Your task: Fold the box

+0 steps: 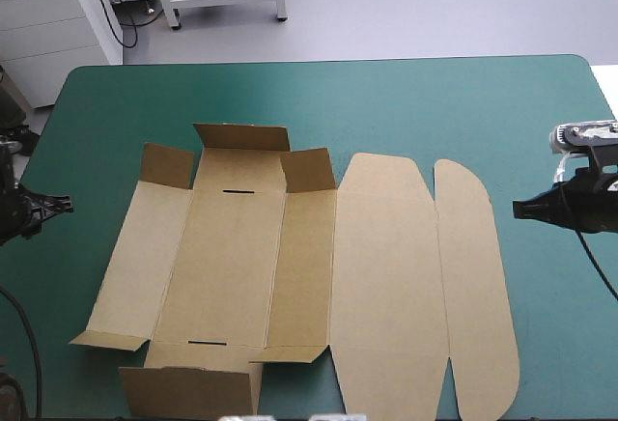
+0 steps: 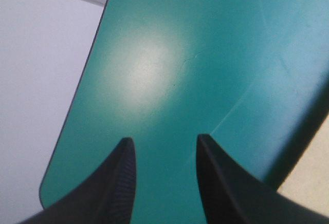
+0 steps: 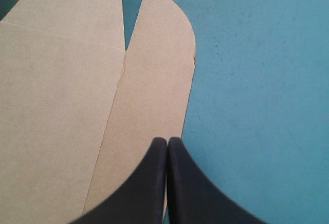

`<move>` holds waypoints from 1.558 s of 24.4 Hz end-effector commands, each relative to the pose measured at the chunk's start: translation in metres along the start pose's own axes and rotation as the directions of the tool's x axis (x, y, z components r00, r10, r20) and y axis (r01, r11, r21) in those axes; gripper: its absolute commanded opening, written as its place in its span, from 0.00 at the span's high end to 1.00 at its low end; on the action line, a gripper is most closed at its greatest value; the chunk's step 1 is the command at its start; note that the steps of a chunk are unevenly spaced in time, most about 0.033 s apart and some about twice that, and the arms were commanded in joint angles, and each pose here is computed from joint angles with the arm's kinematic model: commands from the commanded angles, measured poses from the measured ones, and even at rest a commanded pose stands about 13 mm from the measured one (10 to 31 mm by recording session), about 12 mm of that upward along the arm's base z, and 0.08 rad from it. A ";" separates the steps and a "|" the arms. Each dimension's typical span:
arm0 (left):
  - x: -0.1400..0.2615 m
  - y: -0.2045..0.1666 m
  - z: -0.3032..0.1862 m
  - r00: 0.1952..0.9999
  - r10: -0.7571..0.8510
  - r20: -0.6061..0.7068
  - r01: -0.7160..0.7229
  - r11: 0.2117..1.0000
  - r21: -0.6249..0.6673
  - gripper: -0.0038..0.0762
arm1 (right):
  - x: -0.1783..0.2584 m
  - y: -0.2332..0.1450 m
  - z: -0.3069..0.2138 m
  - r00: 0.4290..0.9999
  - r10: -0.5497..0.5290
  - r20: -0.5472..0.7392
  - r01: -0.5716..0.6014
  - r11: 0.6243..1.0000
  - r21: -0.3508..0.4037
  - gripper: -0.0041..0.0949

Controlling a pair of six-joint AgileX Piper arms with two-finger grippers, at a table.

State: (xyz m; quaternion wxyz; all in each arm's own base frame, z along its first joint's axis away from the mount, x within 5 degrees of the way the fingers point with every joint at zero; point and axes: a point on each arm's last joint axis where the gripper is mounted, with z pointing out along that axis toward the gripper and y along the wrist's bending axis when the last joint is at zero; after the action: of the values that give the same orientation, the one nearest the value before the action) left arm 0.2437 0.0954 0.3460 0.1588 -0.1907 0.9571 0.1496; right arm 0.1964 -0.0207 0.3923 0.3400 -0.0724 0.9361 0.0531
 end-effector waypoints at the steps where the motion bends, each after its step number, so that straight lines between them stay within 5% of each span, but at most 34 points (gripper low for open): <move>1: -0.007 0.023 0.002 0.993 -0.114 0.023 0.112 0.991 0.074 0.63 | -0.008 0.000 -0.010 0.997 -0.009 0.078 0.007 1.000 0.018 0.98; 6: -0.010 0.032 0.025 0.983 -0.170 -0.076 0.185 0.942 0.279 0.66 | -0.008 0.000 -0.010 0.997 -0.009 0.078 0.007 1.000 0.018 0.98; 14: -0.019 0.004 0.042 0.996 0.005 -0.092 0.055 0.773 0.632 0.68 | -0.008 0.000 -0.010 0.997 -0.009 0.078 0.007 1.000 0.018 0.98; 28: -0.017 0.010 0.050 0.993 0.089 -0.082 -0.026 0.818 0.574 0.68 | -0.008 0.001 -0.010 0.997 -0.004 0.079 0.003 1.000 0.007 0.98; 38: 0.016 -0.003 0.080 0.960 0.243 -0.139 -0.101 0.763 0.638 0.68 | -0.008 0.001 -0.010 0.997 -0.004 0.077 0.003 1.000 0.006 0.98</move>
State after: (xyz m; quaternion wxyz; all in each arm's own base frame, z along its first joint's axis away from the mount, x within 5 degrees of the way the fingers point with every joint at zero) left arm 0.2626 0.1272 0.2636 0.1131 -0.0755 0.9793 -0.1501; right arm 0.1963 -0.0206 0.3922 0.3398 -0.0724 0.9362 0.0539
